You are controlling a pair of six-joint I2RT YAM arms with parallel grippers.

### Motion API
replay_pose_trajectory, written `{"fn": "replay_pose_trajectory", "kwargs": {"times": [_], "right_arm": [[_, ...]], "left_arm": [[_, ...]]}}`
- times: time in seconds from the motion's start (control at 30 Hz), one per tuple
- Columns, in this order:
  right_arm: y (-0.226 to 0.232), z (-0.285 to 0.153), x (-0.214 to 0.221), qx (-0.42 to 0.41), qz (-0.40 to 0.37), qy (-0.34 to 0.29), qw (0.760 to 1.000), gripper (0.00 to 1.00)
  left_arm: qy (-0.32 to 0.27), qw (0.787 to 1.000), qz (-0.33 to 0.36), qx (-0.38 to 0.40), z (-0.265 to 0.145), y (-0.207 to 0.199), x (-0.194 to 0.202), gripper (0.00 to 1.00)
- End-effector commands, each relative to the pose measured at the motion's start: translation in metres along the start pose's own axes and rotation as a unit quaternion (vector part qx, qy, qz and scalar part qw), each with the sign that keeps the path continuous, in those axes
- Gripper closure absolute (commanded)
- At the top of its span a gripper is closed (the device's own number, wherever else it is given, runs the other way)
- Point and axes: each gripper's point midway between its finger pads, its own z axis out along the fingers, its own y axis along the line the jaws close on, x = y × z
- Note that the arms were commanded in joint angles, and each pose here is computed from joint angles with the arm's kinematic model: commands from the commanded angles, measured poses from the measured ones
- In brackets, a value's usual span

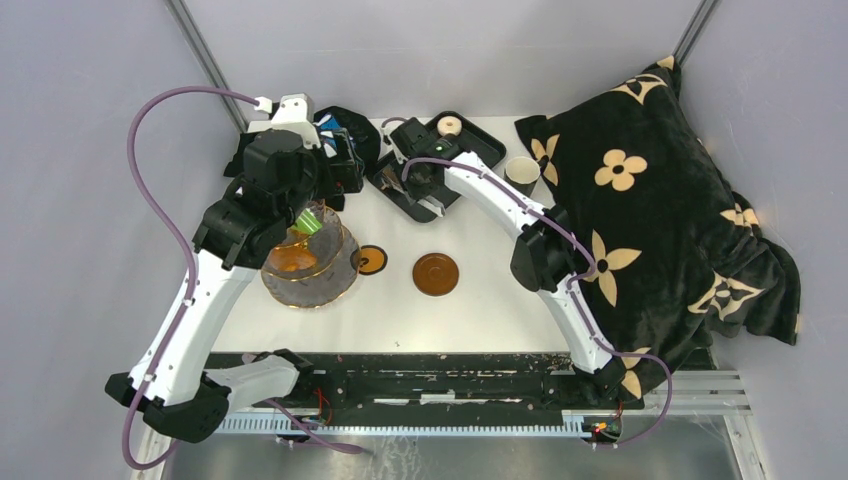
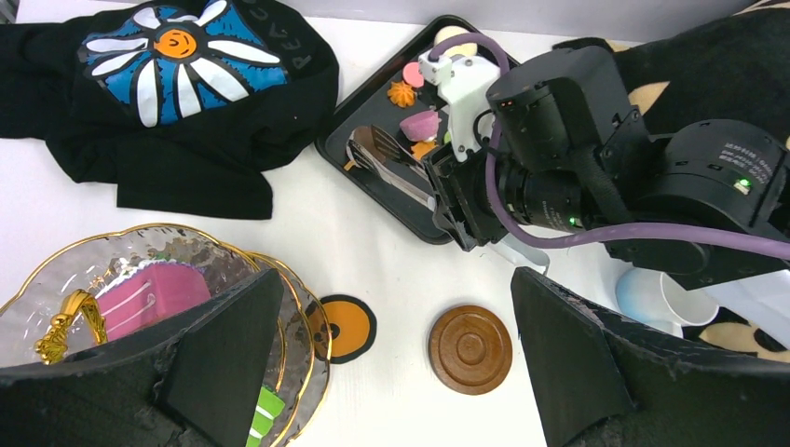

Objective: Serve the afternoon tea

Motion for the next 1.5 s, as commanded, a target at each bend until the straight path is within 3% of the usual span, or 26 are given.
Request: {"fn": "replay_pose_trajectory", "kwargs": {"times": [0.0,0.23,0.53,0.77,1.03,1.23,1.47], "right_arm": [[-0.005,-0.012,-0.020,0.026,-0.008,-0.034,0.999,0.61],[-0.008,-0.028,-0.028,0.030,0.003,-0.055,0.998,0.98],[-0.003,-0.063,-0.040,-0.019,0.058,-0.101,0.993,0.99],[-0.003,-0.101,-0.039,-0.115,0.126,-0.134,0.976,0.99],[0.033,-0.156,-0.016,-0.278,0.173,-0.148,0.933,0.99],[0.072,-0.187,-0.003,-0.412,0.216,-0.125,0.877,0.99],[0.099,-0.195,0.012,-0.479,0.232,-0.098,0.841,0.99]], "left_arm": [[-0.029,0.999,0.023,0.001,-0.013,0.004,-0.016,0.01],[-0.028,0.999,0.023,0.002,-0.013,0.003,-0.016,0.01],[-0.030,0.999,0.025,0.005,-0.013,0.002,-0.018,0.01],[-0.037,0.999,0.027,-0.001,-0.017,0.005,-0.023,0.01],[-0.068,0.997,0.025,-0.022,-0.034,0.016,-0.041,0.01],[-0.078,0.996,0.016,-0.024,-0.041,0.019,-0.044,0.01],[-0.081,0.996,0.005,-0.019,-0.045,0.019,-0.044,0.01]]}}
